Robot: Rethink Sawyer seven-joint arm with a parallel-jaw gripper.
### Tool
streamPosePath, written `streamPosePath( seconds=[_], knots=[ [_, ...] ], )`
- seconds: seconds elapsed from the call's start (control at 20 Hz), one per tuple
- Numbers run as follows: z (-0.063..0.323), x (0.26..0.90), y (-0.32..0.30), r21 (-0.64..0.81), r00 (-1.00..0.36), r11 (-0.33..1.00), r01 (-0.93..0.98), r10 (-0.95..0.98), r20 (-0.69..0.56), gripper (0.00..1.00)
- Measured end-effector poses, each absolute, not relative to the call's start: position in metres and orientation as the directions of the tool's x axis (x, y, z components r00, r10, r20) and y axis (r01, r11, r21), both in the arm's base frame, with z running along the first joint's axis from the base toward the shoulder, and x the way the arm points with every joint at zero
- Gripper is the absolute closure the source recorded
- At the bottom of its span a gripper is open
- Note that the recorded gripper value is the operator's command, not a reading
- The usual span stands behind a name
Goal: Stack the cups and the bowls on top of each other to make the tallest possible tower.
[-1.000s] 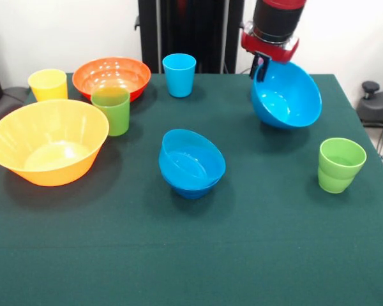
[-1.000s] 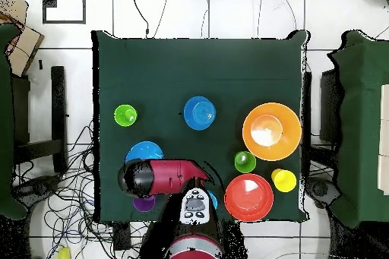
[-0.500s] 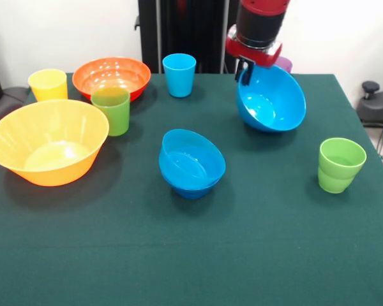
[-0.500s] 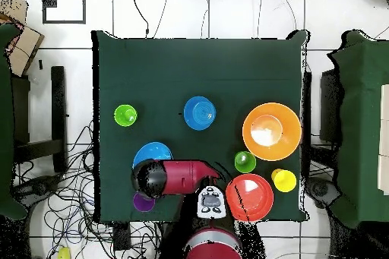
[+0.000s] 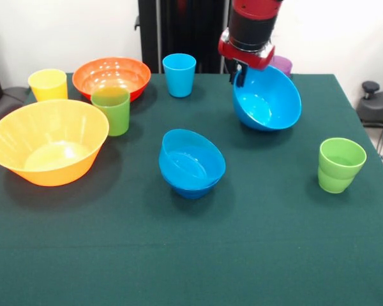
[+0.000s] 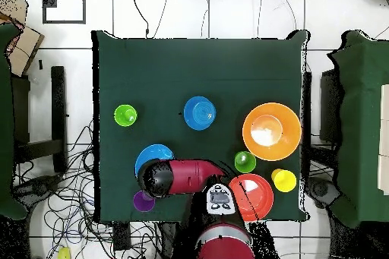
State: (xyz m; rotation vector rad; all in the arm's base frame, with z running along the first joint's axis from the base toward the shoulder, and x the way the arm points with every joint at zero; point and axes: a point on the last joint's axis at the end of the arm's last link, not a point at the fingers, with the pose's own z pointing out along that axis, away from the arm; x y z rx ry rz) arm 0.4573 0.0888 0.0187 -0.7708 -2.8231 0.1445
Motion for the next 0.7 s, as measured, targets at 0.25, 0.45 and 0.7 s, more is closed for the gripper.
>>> streamPosePath(
  seconds=[0.25, 0.45, 0.7],
  knots=[
    [0.017, 0.458, 0.085, -0.141, -0.841, 0.86, 0.491, 0.51, 0.182, 1.0],
    [0.012, 0.457, 0.079, -0.132, -0.839, 0.86, 0.493, 0.51, 0.192, 1.0],
    [0.011, 0.459, 0.074, -0.116, -0.844, 0.863, 0.492, 0.506, 0.178, 1.0]
  ],
)
